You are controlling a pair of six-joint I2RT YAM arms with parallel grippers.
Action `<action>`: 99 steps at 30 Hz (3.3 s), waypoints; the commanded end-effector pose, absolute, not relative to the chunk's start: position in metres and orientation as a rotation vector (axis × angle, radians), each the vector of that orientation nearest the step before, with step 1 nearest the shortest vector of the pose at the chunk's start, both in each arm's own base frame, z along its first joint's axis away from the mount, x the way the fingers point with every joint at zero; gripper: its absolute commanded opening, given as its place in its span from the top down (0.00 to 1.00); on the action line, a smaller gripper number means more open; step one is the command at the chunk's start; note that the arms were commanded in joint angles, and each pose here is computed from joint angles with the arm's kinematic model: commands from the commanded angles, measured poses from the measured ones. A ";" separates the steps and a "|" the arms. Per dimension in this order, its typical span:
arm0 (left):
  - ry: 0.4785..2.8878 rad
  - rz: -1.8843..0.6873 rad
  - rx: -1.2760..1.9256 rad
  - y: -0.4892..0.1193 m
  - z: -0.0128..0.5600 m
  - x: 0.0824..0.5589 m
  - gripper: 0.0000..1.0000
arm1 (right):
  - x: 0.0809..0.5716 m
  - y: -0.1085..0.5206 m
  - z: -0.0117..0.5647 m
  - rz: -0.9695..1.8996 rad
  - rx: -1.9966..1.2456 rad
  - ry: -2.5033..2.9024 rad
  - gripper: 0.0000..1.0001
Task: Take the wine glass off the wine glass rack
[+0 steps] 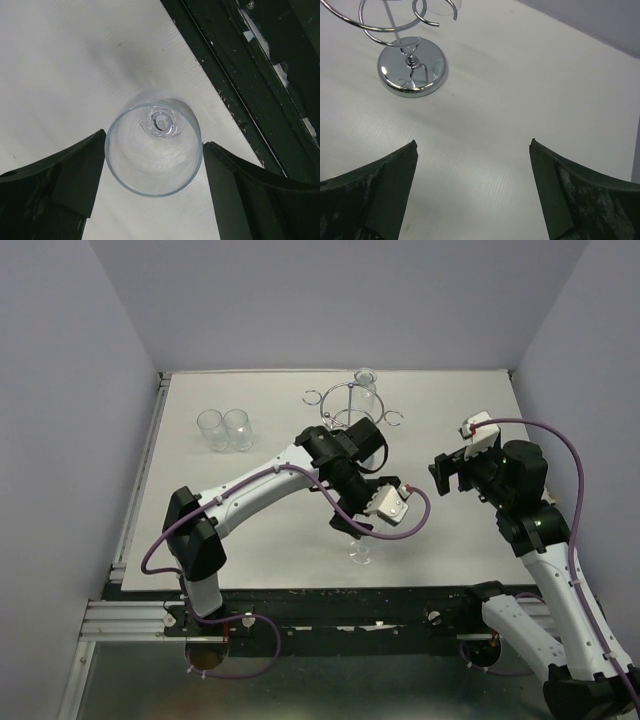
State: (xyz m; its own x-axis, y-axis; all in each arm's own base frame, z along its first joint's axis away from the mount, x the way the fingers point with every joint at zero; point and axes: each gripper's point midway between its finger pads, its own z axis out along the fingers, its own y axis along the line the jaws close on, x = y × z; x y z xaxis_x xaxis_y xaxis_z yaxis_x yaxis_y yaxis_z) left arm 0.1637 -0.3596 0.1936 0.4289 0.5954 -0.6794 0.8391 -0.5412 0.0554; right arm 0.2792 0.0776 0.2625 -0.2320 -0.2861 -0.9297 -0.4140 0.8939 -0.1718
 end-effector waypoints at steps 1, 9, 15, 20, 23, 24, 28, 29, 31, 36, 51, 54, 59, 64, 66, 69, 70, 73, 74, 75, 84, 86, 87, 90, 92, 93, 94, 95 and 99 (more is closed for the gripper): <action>1.091 -0.926 2.283 -0.371 0.203 0.153 0.07 | 0.278 0.079 0.259 0.158 -0.514 1.835 0.00; 1.057 -0.975 2.248 -0.376 0.203 0.148 0.07 | 0.275 0.079 0.253 0.164 -0.516 1.850 0.00; 1.034 -0.980 2.227 -0.378 0.203 0.147 0.18 | 0.273 0.078 0.248 0.164 -0.516 1.860 0.00; 1.029 -0.954 2.226 -0.378 0.204 0.150 0.30 | 0.272 0.077 0.249 0.164 -0.510 1.860 0.00; 1.063 -0.923 2.214 -0.373 0.205 0.155 0.31 | 0.273 0.076 0.248 0.162 -0.508 1.868 0.00; 1.078 -0.914 2.205 -0.372 0.207 0.157 0.32 | 0.273 0.076 0.250 0.161 -0.507 1.868 0.00; 1.186 -0.893 2.132 -0.357 0.215 0.171 0.33 | 0.276 0.077 0.253 0.163 -0.517 1.881 0.00; 1.219 -0.879 2.111 -0.351 0.217 0.175 0.33 | 0.278 0.078 0.254 0.163 -0.518 1.882 0.00; 1.288 -0.856 2.069 -0.338 0.218 0.183 0.34 | 0.281 0.078 0.257 0.165 -0.520 1.886 0.00; 1.510 -0.820 1.893 -0.297 0.215 0.203 0.34 | 0.287 0.081 0.256 0.180 -0.520 1.908 0.00; 1.952 -0.454 1.371 -0.142 0.199 0.282 0.31 | 0.308 0.086 0.273 0.183 -0.533 1.880 0.00; 2.015 -0.410 1.250 -0.116 0.200 0.304 0.31 | 0.310 0.088 0.273 0.192 -0.535 1.881 0.00; 2.065 -0.294 1.083 -0.073 0.203 0.340 0.31 | 0.311 0.087 0.276 0.181 -0.537 1.869 0.00; 2.124 -0.159 0.893 -0.024 0.200 0.377 0.32 | 0.310 0.087 0.275 0.181 -0.534 1.870 0.00; 2.134 -0.106 0.826 -0.008 0.202 0.392 0.32 | 0.310 0.085 0.276 0.172 -0.529 1.864 0.00; 2.153 -0.027 0.750 0.011 0.201 0.409 0.32 | 0.310 0.083 0.277 0.160 -0.531 1.861 0.00; 2.150 -0.003 0.726 0.017 0.203 0.414 0.32 | 0.310 0.083 0.276 0.156 -0.533 1.859 0.00; 2.149 0.024 0.628 0.030 0.205 0.428 0.32 | 0.310 0.080 0.276 0.149 -0.524 1.859 0.00; 2.151 0.017 0.598 0.032 0.206 0.433 0.31 | 0.309 0.081 0.275 0.153 -0.525 1.859 0.00; 2.155 0.005 0.576 0.033 0.205 0.437 0.31 | 0.309 0.080 0.276 0.153 -0.521 1.858 0.00; 2.161 -0.062 0.464 0.034 0.206 0.449 0.30 | 0.303 0.075 0.275 0.145 -0.503 1.860 0.00; 2.165 -0.083 0.456 0.032 0.205 0.448 0.30 | 0.302 0.074 0.274 0.148 -0.496 1.861 0.00; 2.166 -0.092 0.457 0.031 0.204 0.446 0.30 | 0.301 0.074 0.275 0.149 -0.494 1.860 0.00; 2.176 -0.118 0.439 0.028 0.202 0.441 0.30 | 0.301 0.073 0.272 0.156 -0.488 1.868 0.00; 2.181 -0.132 0.430 0.026 0.200 0.438 0.29 | 0.300 0.072 0.273 0.156 -0.484 1.867 0.00; 2.180 -0.134 0.428 0.025 0.199 0.437 0.29 | 0.300 0.072 0.272 0.154 -0.484 1.870 0.00; 2.185 -0.137 0.422 0.025 0.197 0.436 0.29 | 0.300 0.072 0.272 0.157 -0.484 1.870 0.00; 2.189 -0.138 0.420 0.026 0.196 0.435 0.29 | 0.300 0.072 0.272 0.160 -0.484 1.872 0.00; 2.192 -0.131 0.419 0.026 0.196 0.431 0.29 | 0.301 0.072 0.273 0.161 -0.484 1.870 0.00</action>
State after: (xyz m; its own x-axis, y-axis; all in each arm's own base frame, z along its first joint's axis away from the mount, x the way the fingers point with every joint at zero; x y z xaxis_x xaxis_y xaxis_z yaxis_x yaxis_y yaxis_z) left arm 0.4352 0.0277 0.1847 -0.5850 0.2717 -0.7641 0.3494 0.9347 0.0649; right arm 0.3020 0.0708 0.2713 -0.2806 -0.2657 -0.9223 -0.3995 0.9061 -0.1394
